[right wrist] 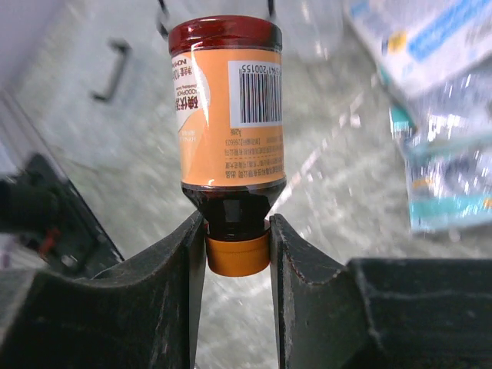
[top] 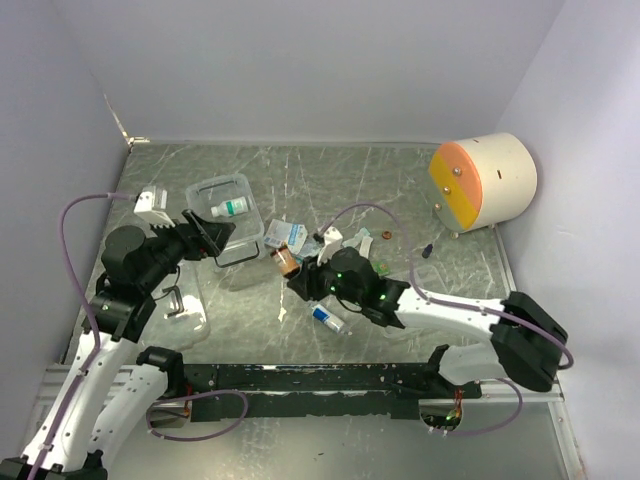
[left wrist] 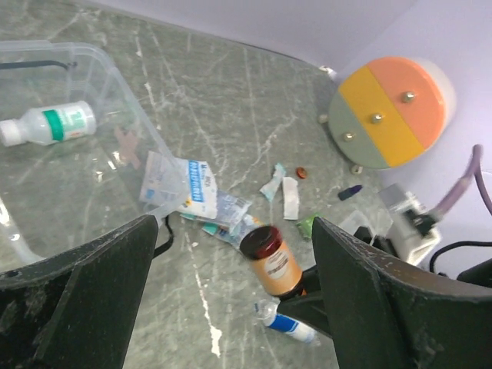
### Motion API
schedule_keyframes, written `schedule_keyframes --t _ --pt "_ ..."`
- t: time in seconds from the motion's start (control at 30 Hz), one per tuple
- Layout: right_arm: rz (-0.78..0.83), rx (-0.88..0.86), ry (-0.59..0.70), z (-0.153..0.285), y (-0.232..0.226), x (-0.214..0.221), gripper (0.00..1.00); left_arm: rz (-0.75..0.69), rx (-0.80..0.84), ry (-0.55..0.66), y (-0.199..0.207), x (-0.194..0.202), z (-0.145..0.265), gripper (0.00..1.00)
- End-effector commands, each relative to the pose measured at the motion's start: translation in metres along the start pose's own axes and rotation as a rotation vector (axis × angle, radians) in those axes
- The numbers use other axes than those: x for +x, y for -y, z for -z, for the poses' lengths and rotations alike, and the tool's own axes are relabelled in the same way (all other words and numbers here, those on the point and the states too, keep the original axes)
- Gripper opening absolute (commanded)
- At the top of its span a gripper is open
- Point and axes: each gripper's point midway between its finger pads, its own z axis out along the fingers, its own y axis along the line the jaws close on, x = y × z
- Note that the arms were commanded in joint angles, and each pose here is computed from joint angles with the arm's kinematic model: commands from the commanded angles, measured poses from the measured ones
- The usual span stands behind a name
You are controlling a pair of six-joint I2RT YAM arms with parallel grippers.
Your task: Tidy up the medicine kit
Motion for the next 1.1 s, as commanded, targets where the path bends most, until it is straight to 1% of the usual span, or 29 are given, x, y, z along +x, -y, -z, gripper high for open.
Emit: schedule_keyframes --t 0.0,0.1,0.2,0.27,0.37,0.5,0.57,0.63,0.7,0.93,1.07 --pt "-0.025 -0.067 0.314 0.023 -0.029 -0.088 0.16 0.067 0.189 0.099 0.038 -0.022 0.000 0.93" --pt "-0.041 -0.075 0.412 0.030 -0.040 -0.124 0.16 0.101 0.279 0.093 0.054 -0.025 -0.004 0.93" --pt "-0.067 -0.109 0.471 0.029 -0.054 -0.150 0.16 0.140 0.362 0.090 0.068 -0.028 -0.006 0.94" --pt "-0.081 -0.154 0.487 0.026 -0.065 -0.159 0.16 0.173 0.396 0.084 0.072 -0.027 -0.009 0.93" --pt "-0.089 -0.223 0.507 0.021 -0.080 -0.169 0.16 0.210 0.435 0.054 0.076 -0.020 -0.016 0.90" --pt "-0.108 -0.280 0.501 0.014 -0.093 -0.174 0.16 0.215 0.418 0.035 0.072 -0.013 -0.021 0.84" --pt "-0.117 -0.287 0.490 0.010 -0.095 -0.173 0.16 0.205 0.411 0.027 0.070 -0.011 -0.021 0.77" --pt "-0.127 -0.287 0.485 0.007 -0.095 -0.173 0.16 0.191 0.385 -0.010 0.066 -0.004 -0.024 0.72" --pt "-0.133 -0.288 0.486 0.004 -0.095 -0.174 0.16 0.191 0.372 -0.035 0.063 0.002 -0.026 0.69" --pt "-0.141 -0.329 0.473 -0.005 -0.104 -0.175 0.16 0.213 0.359 -0.093 0.056 0.019 -0.035 0.73" --pt "-0.150 -0.338 0.462 -0.008 -0.105 -0.171 0.16 0.201 0.343 -0.114 0.053 0.023 -0.042 0.71"
